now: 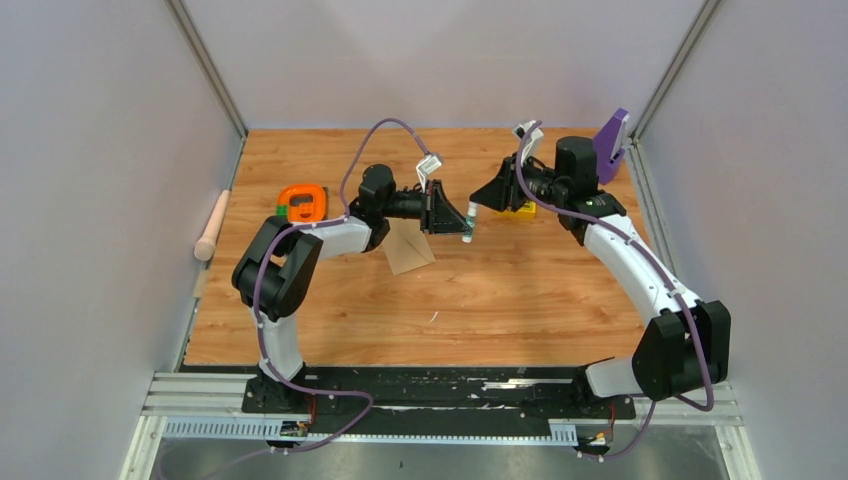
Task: Place the letter into the envelope and seal it
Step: Close the solid glue cap on the solid glue.
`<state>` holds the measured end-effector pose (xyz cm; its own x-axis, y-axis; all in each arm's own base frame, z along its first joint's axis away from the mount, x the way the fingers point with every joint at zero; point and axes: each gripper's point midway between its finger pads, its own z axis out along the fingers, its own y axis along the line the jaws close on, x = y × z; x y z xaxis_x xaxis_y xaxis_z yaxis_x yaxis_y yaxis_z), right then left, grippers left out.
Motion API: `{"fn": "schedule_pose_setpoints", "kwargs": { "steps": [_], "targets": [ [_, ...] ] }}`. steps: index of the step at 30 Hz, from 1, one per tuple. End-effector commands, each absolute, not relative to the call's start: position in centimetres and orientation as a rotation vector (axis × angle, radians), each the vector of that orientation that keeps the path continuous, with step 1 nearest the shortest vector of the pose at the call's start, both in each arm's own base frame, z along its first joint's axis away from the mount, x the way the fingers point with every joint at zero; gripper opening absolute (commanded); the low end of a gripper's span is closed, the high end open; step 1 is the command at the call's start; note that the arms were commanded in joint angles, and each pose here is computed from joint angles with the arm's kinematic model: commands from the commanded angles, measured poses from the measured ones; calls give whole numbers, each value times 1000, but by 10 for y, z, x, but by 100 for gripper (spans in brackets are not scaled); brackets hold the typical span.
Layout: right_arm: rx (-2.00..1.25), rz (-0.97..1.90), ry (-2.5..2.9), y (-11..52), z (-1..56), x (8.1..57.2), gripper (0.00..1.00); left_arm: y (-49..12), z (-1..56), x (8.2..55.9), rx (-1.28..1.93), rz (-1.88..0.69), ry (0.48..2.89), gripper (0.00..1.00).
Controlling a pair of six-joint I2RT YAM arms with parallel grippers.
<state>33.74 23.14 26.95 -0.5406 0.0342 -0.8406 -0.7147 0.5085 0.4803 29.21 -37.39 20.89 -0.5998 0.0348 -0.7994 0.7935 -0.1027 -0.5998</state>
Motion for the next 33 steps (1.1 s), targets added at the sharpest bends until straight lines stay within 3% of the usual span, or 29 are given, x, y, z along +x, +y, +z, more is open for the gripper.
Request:
{"fn": "schedule_pose_setpoints", "kwargs": {
  "steps": [1,33],
  "targets": [
    [-618,1109,1842,236,280,333,25,-373,235,293,972,-1727,1503,0],
    [-646,1065,1838,233,288,332,23,-373,239,292,975,-1733,1491,0]
  ]
}}
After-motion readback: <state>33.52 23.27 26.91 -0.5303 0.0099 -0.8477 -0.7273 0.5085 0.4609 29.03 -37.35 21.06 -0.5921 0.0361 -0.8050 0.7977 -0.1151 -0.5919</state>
